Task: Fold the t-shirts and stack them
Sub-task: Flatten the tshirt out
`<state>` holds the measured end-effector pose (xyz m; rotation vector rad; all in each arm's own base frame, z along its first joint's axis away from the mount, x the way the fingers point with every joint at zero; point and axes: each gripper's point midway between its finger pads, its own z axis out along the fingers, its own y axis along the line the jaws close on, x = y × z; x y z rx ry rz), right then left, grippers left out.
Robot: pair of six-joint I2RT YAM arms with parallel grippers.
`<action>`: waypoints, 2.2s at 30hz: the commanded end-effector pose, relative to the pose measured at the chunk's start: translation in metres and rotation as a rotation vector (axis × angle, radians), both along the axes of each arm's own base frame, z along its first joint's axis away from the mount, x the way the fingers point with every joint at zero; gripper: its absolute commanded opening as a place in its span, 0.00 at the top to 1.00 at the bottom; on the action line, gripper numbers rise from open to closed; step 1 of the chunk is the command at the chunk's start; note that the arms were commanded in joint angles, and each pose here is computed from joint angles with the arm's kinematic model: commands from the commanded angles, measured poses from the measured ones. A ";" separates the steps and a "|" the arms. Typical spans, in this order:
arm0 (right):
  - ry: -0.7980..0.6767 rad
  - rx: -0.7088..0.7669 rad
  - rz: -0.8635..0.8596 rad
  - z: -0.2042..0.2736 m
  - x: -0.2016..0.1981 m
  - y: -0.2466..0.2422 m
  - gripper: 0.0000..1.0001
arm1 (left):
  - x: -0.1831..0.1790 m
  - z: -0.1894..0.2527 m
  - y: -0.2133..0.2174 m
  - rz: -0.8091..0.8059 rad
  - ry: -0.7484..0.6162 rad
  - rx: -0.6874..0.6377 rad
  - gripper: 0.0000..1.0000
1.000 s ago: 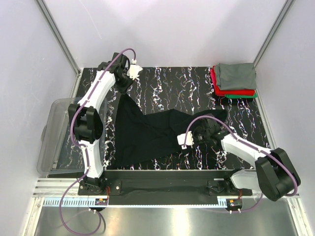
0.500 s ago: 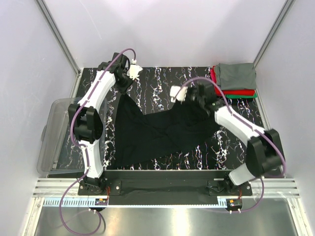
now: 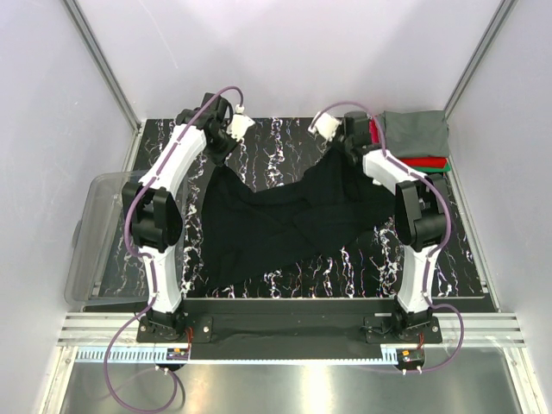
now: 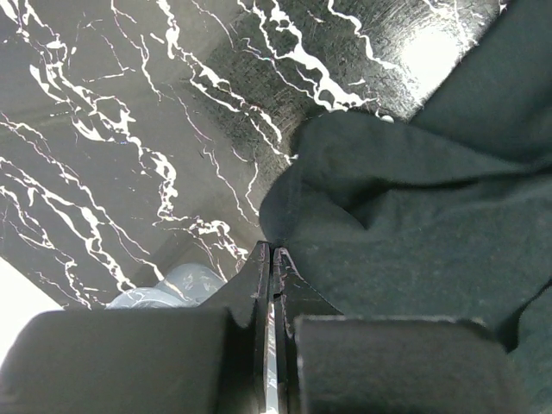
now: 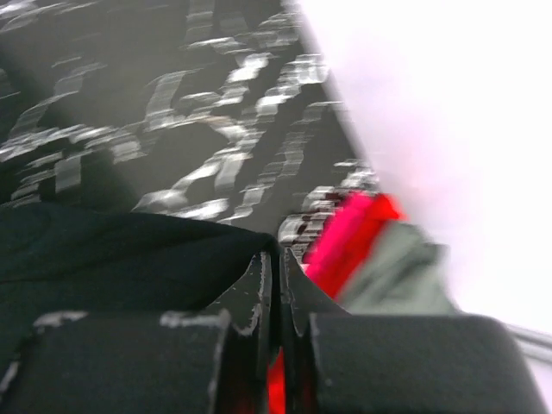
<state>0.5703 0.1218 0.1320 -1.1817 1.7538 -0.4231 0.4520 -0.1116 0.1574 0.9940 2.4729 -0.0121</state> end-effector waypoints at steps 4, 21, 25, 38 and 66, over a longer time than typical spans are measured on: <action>-0.185 0.056 -0.278 0.077 0.055 -0.062 0.69 | 0.006 0.025 -0.002 -0.002 -0.085 0.008 1.00; 0.218 0.285 -0.165 0.028 -0.072 -0.044 0.36 | 0.002 0.023 -0.013 -0.036 -0.084 0.029 1.00; 0.413 0.298 -0.139 -0.018 -0.095 -0.033 0.36 | 0.003 0.021 -0.017 -0.044 -0.080 0.025 1.00; 0.526 0.266 -0.204 -0.071 -0.054 -0.035 0.41 | 0.000 0.017 -0.019 -0.055 -0.070 0.047 1.00; 0.433 0.336 -0.179 0.038 -0.054 -0.041 0.60 | 0.024 0.088 -0.001 -0.006 -0.273 0.052 1.00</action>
